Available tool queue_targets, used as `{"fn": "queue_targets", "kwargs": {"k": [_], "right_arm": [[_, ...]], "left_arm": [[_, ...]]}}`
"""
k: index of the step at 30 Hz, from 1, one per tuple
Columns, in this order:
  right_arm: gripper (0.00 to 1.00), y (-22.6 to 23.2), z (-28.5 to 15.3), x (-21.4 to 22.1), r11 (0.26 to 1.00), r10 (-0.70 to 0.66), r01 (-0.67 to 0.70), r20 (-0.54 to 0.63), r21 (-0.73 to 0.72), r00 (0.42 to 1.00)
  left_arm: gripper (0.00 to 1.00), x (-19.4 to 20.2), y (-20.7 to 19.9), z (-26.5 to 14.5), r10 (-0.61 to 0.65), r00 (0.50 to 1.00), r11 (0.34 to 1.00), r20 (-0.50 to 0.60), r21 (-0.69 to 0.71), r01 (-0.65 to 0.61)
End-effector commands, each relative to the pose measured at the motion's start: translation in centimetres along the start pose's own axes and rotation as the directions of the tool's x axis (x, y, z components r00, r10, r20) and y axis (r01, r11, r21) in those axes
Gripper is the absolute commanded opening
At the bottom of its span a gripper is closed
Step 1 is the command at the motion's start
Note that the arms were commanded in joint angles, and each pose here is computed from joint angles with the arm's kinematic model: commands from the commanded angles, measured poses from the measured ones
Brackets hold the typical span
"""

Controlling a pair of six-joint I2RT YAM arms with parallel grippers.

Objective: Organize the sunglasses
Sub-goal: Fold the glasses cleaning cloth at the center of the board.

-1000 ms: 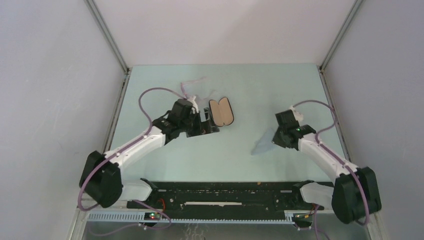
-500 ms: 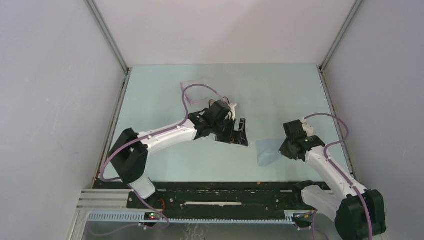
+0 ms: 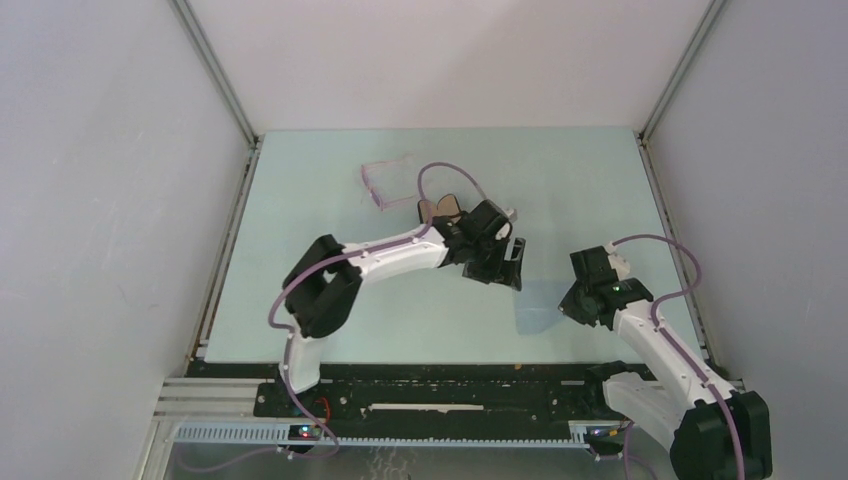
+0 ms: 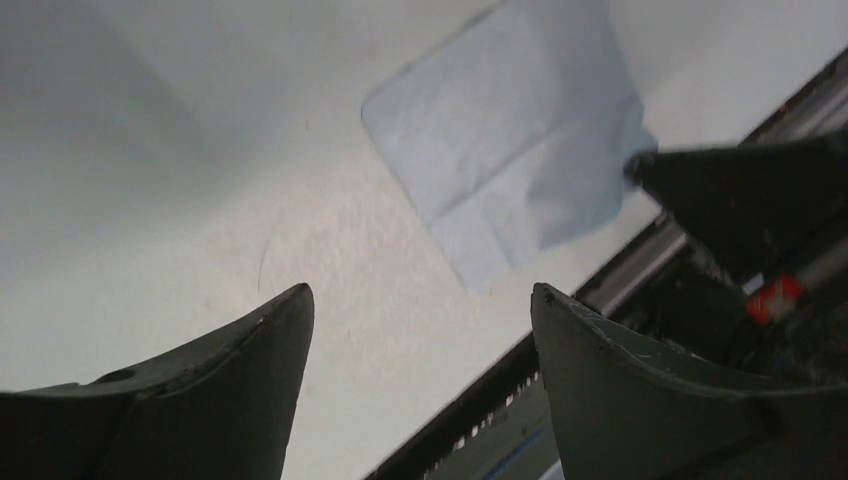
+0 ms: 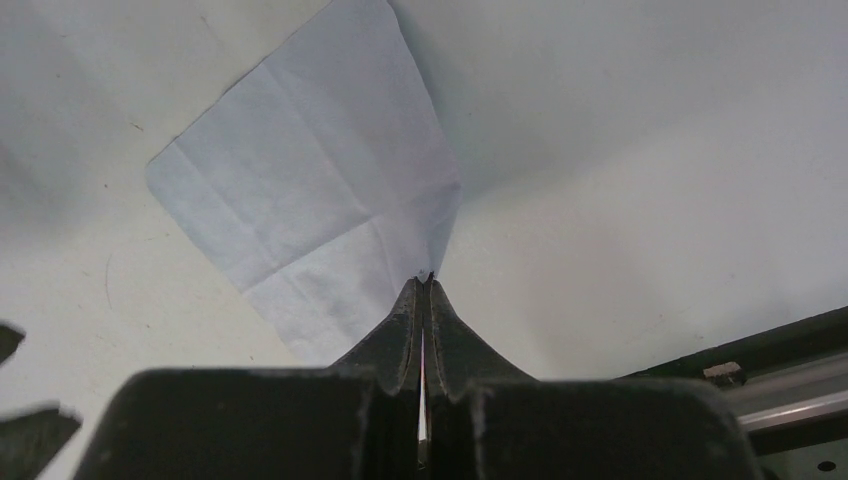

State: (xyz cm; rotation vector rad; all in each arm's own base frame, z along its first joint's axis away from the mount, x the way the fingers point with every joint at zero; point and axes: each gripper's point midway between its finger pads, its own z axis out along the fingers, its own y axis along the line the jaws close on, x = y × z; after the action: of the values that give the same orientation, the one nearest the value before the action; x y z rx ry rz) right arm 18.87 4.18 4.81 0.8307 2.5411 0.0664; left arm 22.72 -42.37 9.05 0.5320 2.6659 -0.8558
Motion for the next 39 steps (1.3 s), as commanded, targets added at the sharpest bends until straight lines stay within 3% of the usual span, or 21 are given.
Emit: {"fn": "queue_targets", "kwargs": {"k": [1,10,26,31,34,39], "right_arm": [[0.00,0.2,-0.4,-0.4,0.999,0.031,-0.031,0.022,-0.022,0.999],[0.00,0.5,-0.8,-0.5,0.998,0.031,-0.030,0.027,-0.047,0.999],[0.00,0.6,-0.8,-0.6,0.998,0.032,-0.030,0.032,-0.052,0.999],[0.00,0.6,-0.8,-0.6,0.998,0.032,-0.031,0.031,-0.053,0.999],[0.00,1.0,-0.7,-0.2,0.997,0.036,-0.035,0.012,-0.074,0.999],[0.00,2.2,-0.5,0.8,0.994,0.017,-0.017,-0.009,-0.103,1.000]], "left_arm": [[0.82,-3.3,-0.7,1.4,0.056,0.997,0.997,0.047,-0.062,-0.053],[0.72,-3.2,-0.3,5.6,0.111,0.994,0.984,-0.010,-0.138,-0.112],[0.56,-0.7,-2.3,9.1,0.088,0.992,0.995,-0.095,-0.032,-0.091],[0.33,-0.7,-2.2,9.5,0.080,0.992,0.996,-0.096,-0.028,-0.083],[0.04,-1.3,-1.9,9.4,0.079,0.994,0.996,-0.078,-0.044,-0.083],[0.00,-3.9,0.3,7.4,0.047,0.999,0.996,-0.011,-0.079,-0.048]]}}
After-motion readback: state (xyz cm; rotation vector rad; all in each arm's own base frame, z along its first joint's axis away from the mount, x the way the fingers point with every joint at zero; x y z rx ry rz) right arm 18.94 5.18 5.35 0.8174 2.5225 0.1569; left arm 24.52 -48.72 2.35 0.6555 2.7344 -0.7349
